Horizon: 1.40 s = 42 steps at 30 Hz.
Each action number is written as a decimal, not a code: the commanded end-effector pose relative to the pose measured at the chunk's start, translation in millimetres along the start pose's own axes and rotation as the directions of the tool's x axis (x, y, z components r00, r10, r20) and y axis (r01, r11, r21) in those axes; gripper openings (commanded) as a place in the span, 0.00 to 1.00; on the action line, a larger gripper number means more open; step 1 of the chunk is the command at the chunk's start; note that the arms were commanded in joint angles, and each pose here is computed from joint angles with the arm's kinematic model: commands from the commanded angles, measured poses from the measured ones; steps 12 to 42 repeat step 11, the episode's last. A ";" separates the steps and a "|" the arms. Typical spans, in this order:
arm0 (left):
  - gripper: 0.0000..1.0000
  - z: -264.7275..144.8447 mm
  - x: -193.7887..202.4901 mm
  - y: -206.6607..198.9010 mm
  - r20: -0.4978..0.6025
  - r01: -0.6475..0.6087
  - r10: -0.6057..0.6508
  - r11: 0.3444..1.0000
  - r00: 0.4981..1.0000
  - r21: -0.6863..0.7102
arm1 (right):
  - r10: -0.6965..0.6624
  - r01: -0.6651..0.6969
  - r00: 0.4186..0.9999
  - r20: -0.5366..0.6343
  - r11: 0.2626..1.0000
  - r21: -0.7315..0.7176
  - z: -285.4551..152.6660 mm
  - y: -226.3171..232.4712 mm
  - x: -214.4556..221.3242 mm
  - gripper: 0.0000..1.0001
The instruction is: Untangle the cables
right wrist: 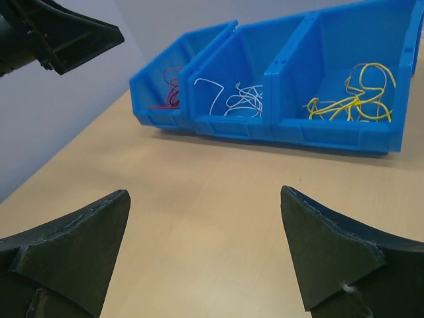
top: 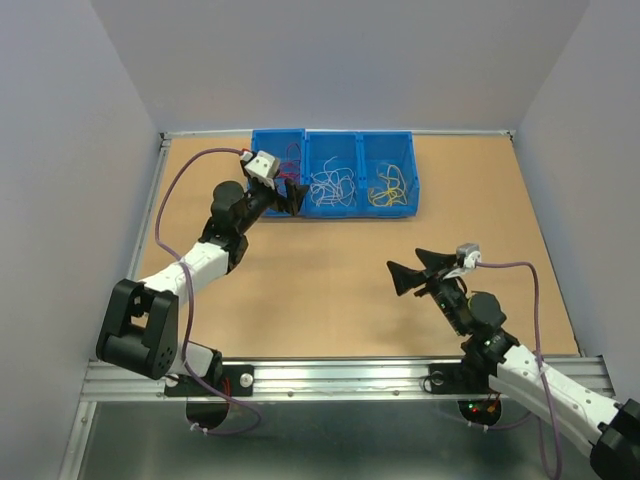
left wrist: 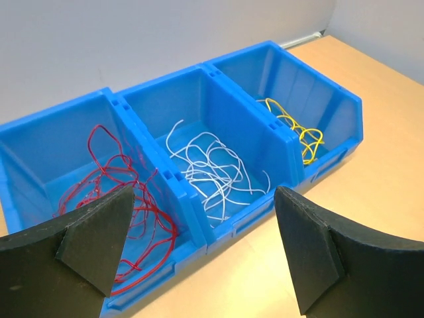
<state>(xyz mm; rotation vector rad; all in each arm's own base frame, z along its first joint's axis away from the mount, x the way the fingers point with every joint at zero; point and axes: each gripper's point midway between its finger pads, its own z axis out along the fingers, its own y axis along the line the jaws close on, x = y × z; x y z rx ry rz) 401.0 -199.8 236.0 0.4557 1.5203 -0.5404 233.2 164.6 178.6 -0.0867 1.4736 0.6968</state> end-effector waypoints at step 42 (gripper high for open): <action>0.99 -4.8 -34.1 -2.5 0.117 -0.074 0.073 0.997 0.990 0.004 | 0.005 -0.001 0.997 -0.071 0.998 0.058 -1.1 -15.3 29.5 0.99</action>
